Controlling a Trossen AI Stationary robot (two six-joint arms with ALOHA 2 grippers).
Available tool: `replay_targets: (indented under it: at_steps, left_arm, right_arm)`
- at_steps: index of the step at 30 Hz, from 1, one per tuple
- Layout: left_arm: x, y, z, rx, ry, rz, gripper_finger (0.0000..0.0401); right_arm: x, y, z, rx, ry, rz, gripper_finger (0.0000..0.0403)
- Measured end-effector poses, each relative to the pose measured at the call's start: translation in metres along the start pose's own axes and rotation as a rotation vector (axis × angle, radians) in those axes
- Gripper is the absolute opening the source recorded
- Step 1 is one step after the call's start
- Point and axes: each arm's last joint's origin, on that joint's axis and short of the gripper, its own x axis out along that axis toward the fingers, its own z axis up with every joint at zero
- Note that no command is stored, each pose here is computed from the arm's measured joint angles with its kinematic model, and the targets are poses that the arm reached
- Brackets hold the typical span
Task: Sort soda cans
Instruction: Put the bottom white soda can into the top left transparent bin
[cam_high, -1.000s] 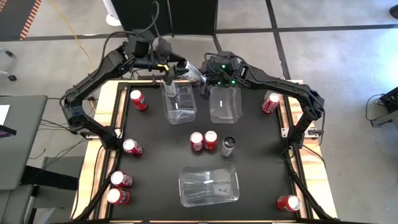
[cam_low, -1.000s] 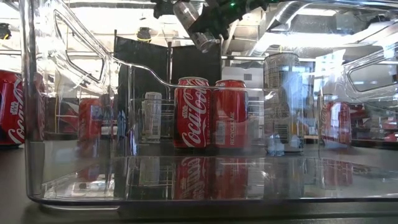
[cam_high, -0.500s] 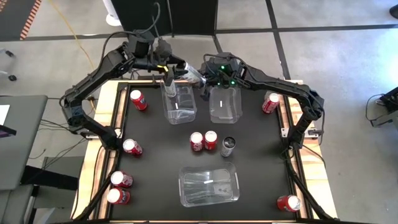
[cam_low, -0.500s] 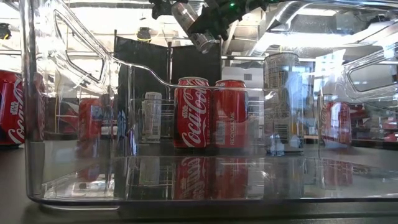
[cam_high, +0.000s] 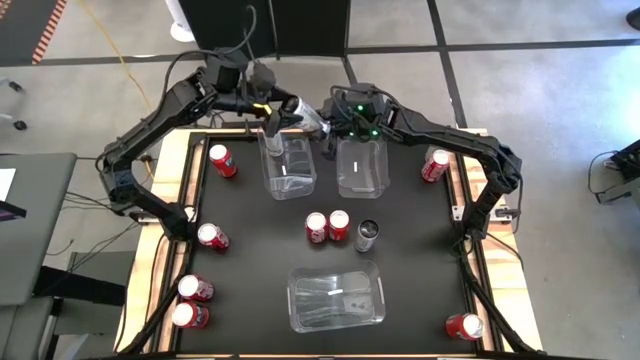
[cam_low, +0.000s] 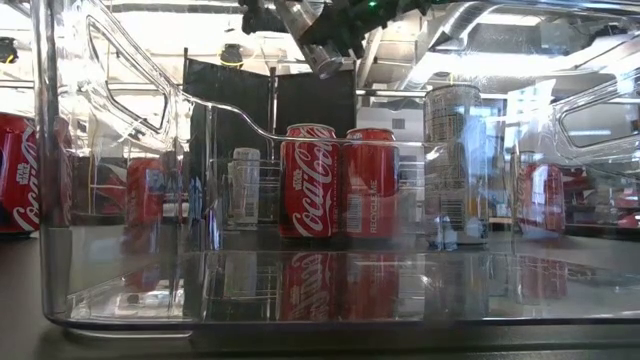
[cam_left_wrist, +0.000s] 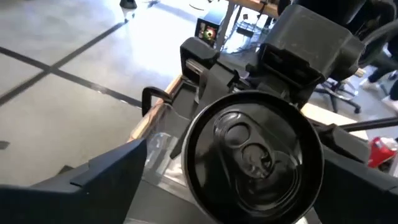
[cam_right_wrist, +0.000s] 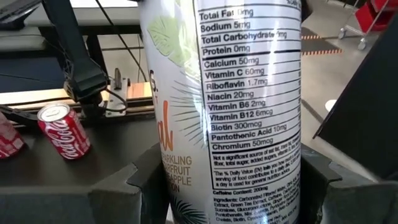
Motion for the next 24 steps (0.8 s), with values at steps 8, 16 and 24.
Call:
replay_targets:
  at_steps: [8, 16, 24]
  left_arm:
    - [-0.0038, 0.0048, 0.0031, 0.001, -0.031, 0.014, 0.035]
    - [-0.0042, 0.0059, 0.0045, 0.022, -0.045, 0.015, 0.0279]
    - [-0.0044, 0.006, 0.0066, 0.043, -0.066, 0.018, 0.0245]
  right_arm:
    - [-0.0006, -0.0054, -0.001, 0.0, 0.005, -0.017, 0.0246]
    - [-0.0005, -0.0058, -0.0011, 0.005, 0.005, -0.021, 0.0247]
    - [-0.0008, -0.0078, -0.0011, 0.008, 0.0, -0.003, 0.028]
